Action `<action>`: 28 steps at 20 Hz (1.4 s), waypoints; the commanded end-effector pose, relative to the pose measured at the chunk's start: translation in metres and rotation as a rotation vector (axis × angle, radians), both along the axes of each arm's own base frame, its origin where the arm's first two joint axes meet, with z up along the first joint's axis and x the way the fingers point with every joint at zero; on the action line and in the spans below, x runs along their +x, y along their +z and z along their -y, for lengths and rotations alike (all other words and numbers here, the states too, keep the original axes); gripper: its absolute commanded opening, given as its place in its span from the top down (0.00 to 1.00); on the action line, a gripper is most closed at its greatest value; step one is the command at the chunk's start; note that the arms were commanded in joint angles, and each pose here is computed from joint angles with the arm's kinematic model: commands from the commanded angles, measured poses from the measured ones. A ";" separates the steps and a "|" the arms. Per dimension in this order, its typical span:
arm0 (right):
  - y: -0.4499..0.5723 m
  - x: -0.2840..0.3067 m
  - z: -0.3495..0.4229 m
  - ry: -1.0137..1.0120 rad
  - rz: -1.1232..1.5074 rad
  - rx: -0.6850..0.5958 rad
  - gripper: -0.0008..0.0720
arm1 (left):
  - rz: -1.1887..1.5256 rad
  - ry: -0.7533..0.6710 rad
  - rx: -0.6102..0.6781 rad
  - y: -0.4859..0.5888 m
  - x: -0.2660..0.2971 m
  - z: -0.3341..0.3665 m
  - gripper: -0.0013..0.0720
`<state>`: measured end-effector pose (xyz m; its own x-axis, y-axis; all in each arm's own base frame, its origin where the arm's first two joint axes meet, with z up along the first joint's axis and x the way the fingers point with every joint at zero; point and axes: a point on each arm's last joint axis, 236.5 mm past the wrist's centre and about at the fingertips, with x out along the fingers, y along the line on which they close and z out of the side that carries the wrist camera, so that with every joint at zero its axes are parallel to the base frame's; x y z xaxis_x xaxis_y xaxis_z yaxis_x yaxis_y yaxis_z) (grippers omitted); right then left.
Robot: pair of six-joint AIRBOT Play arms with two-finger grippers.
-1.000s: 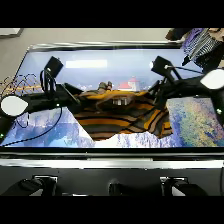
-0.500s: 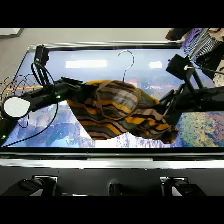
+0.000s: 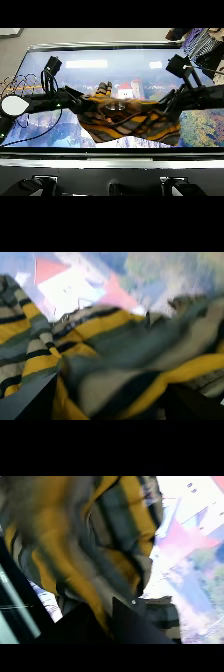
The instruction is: Fold the clothes and pants, and hang the long-sleeved shirts on hangers.
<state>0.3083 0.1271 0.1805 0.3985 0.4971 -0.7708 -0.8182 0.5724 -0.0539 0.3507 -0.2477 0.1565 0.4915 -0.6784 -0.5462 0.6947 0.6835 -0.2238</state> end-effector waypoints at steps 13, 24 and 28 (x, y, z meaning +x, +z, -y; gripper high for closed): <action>-0.024 0.089 -0.010 -0.020 0.139 0.050 0.96 | 0.126 -0.097 0.095 -0.012 0.013 0.003 0.00; 0.110 -0.014 0.164 -0.928 0.401 -0.055 0.96 | 0.004 0.031 -0.018 -0.008 0.017 0.003 0.00; 0.136 -0.082 0.230 -1.383 0.456 0.083 0.96 | 0.001 0.033 -0.019 -0.008 0.017 0.003 0.00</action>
<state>0.2801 -0.0450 0.2977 0.8458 -0.2063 -0.4920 0.1120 0.9703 -0.2143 0.3671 -0.2505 0.1484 0.5129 -0.6726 -0.5335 0.6836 0.6959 -0.2202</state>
